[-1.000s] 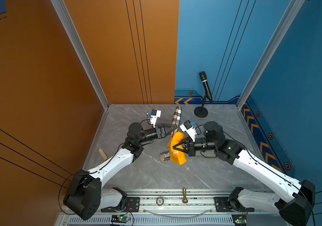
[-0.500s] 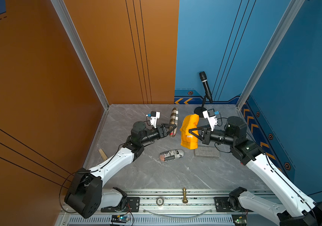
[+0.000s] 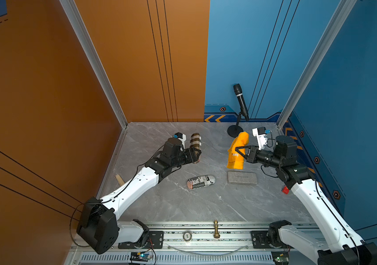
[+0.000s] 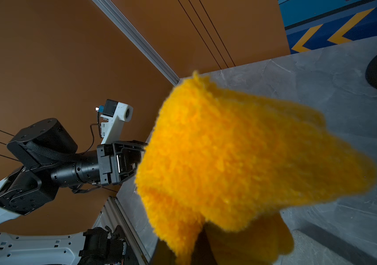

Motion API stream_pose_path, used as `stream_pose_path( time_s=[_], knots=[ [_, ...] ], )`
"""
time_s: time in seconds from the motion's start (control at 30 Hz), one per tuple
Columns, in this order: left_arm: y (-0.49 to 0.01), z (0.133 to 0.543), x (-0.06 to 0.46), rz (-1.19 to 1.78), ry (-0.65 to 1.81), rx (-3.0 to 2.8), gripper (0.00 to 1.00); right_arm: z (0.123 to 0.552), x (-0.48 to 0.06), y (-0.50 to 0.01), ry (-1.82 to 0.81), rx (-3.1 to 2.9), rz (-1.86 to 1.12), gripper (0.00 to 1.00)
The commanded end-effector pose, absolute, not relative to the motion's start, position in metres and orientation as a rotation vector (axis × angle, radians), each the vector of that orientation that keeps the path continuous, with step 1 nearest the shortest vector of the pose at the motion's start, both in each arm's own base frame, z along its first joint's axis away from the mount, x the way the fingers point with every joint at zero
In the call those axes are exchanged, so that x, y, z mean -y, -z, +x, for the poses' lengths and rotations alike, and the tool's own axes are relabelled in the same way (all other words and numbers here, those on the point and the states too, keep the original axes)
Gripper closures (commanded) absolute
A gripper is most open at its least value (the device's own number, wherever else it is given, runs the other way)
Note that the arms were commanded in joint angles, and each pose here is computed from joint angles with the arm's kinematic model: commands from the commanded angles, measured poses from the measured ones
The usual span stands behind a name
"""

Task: Wipe the eyeglass case
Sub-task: Place the eyeglass case at the center of the board, then adjust the eyeglass case at the center of the board.

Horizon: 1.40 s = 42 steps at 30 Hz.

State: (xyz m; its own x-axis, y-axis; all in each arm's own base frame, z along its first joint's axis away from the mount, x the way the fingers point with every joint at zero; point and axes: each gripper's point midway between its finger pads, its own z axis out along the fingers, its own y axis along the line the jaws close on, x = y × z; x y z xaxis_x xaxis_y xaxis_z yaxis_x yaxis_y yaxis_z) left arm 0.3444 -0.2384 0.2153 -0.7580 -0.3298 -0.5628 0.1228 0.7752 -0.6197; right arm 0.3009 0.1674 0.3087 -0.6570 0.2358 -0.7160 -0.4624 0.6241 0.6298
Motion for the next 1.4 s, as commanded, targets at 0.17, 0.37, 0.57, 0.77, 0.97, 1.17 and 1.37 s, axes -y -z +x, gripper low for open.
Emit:
stream_pose_path(
  time_s=[0.17, 0.37, 0.57, 0.77, 0.97, 1.17, 1.37],
  knots=[
    [-0.157, 0.361, 0.190, -0.423, 0.395, -2.415, 0.57, 0.302, -0.162, -0.290, -1.068, -2.061, -0.131, 1.00],
    [-0.112, 0.360, 0.194, -0.538, 0.336, -2.532, 0.58, 0.306, -0.161, -0.280, -1.059, -2.065, -0.126, 1.00],
    [-0.075, 0.359, 0.204, -0.639, 0.345, -2.623, 0.55, 0.310, -0.159, -0.269, -1.056, -2.086, -0.135, 1.00],
    [-0.056, 0.358, 0.216, -0.667, 0.341, -2.677, 0.49, 0.315, -0.153, -0.261, -1.058, -2.097, -0.120, 1.00],
    [-0.043, 0.357, 0.227, -0.682, 0.329, -2.720, 0.30, 0.314, -0.144, -0.259, -1.059, -2.087, -0.100, 1.00],
    [-0.040, 0.358, 0.235, -0.697, 0.338, -2.727, 0.06, 0.313, -0.141, -0.261, -1.063, -2.081, -0.093, 1.00],
    [-0.047, 0.362, 0.249, -0.711, 0.406, -2.720, 0.06, 0.311, -0.140, -0.262, -1.067, -2.081, -0.090, 1.00]
  ],
)
